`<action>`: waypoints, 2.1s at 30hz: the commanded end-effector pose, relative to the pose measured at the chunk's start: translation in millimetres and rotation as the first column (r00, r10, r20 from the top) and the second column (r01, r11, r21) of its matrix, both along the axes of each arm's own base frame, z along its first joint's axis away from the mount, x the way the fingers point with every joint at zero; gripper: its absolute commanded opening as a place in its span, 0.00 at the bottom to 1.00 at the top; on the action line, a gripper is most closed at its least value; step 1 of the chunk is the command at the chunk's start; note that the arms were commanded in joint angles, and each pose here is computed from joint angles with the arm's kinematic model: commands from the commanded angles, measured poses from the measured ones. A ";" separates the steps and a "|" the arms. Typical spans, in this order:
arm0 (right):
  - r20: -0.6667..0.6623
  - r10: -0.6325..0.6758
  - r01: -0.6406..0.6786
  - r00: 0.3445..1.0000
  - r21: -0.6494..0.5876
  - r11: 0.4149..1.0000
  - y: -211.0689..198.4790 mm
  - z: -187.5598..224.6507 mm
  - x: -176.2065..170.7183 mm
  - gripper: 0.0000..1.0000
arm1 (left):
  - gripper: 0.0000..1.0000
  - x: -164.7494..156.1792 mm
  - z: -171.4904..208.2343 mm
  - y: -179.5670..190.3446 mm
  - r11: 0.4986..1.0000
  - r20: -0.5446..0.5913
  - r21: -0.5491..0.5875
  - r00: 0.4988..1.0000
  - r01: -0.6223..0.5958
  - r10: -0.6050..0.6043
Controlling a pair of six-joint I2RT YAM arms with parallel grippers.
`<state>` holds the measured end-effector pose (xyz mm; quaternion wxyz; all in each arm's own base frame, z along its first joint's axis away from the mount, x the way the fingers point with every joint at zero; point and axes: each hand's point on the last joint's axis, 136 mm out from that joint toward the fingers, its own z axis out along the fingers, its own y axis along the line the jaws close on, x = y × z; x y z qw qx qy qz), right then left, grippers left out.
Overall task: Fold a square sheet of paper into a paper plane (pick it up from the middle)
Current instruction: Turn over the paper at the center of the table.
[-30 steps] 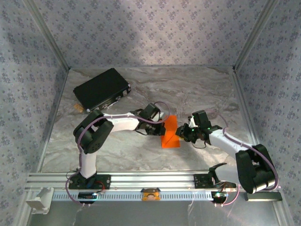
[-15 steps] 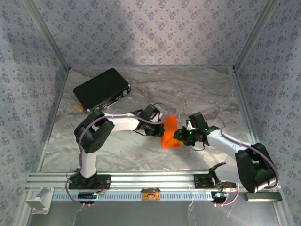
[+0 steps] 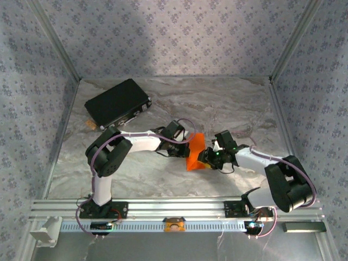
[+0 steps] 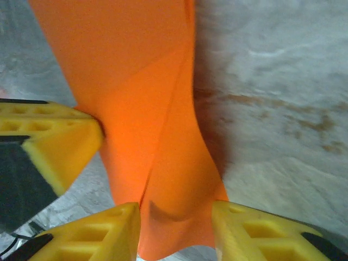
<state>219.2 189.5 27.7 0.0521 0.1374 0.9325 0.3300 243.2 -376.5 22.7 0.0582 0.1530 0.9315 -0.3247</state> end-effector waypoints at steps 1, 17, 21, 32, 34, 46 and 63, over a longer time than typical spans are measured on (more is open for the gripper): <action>0.047 0.000 -0.001 0.999 0.034 0.999 8.6 8.8 11.7 0.44 | 0.00 -6.3 -12.1 5.6 0.999 -0.011 0.037 1.000 0.011 -0.011; 0.148 -0.012 -0.001 0.989 0.093 0.996 5.4 22.8 50.0 0.41 | 0.00 -6.7 -11.9 5.9 0.999 -0.018 0.041 1.000 0.016 -0.015; 0.159 -0.009 -0.011 0.987 0.129 0.992 5.3 23.8 53.0 0.39 | 0.00 -7.3 -11.8 5.3 0.999 -0.020 0.039 1.000 0.018 -0.017; 0.133 -0.019 -0.003 0.991 0.167 0.986 1.2 11.9 58.0 0.33 | 0.00 -7.2 -8.5 3.5 1.000 -0.020 0.027 1.000 0.014 -0.014; 0.137 -0.023 -0.002 0.990 0.174 0.985 0.9 11.9 59.1 0.33 | 0.00 -7.3 -8.3 3.3 1.000 -0.019 0.025 1.000 0.014 -0.013; 0.119 -0.028 0.003 0.993 0.202 0.979 -1.6 1.8 61.1 0.19 | 0.00 -5.9 -4.6 1.6 1.000 -0.015 0.015 1.000 0.009 -0.009; 0.212 -0.015 0.001 0.977 0.068 0.998 -17.2 32.4 62.9 0.08 | 0.31 13.8 71.9 9.9 0.997 0.179 -0.065 0.982 -0.052 0.063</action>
